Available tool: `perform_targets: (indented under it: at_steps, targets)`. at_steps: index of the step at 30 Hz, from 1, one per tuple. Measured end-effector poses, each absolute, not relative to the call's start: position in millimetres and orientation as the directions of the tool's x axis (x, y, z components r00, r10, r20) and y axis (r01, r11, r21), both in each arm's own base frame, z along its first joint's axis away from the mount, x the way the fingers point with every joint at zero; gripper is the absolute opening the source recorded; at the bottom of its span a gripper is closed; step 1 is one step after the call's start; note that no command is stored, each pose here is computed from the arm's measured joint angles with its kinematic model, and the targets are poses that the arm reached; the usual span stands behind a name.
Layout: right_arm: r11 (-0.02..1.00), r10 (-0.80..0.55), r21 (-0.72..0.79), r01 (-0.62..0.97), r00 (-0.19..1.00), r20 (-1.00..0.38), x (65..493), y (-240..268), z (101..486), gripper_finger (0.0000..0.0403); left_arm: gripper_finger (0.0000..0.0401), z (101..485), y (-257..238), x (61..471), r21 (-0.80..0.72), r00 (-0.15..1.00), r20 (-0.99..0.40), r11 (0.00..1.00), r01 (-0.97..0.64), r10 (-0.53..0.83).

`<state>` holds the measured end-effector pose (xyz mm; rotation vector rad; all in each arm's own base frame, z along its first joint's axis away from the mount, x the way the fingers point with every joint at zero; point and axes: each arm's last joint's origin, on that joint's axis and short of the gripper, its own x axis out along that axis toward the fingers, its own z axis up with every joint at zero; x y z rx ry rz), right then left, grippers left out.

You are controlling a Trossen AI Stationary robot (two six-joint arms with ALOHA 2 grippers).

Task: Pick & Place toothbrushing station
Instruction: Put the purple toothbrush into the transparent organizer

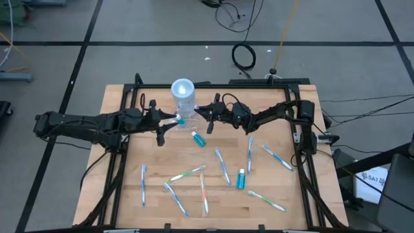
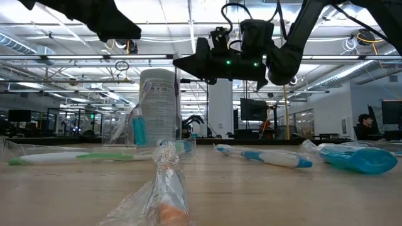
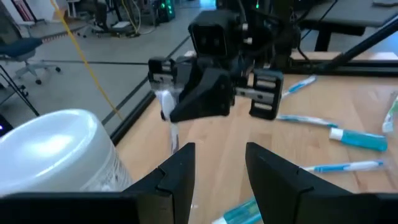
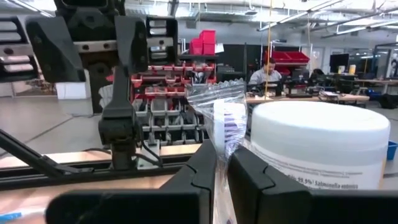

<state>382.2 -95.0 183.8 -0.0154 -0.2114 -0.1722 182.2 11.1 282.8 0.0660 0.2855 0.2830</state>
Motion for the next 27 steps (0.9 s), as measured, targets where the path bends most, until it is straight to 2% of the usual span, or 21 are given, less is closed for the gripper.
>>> perform_targets:
  at_steps: [11,20,27]
  targets:
    - [0.979,-0.200,0.001,0.202,0.973,0.112,383.5,-96.3,174.3,0.0018,0.0147,282.7,11.1,182.1,0.122,0.920,-0.270,0.958,-0.261,0.285]
    - [0.970,-0.225,-0.058,0.234,0.965,0.132,382.9,-98.0,176.2,0.0019,0.0147,282.7,11.1,182.1,0.123,0.920,-0.270,0.958,-0.261,0.285]
    - [0.972,-0.224,-0.044,0.231,0.966,0.132,382.7,-98.5,176.2,0.0019,0.0147,282.7,11.1,182.1,0.122,0.920,-0.270,0.958,-0.261,0.285]
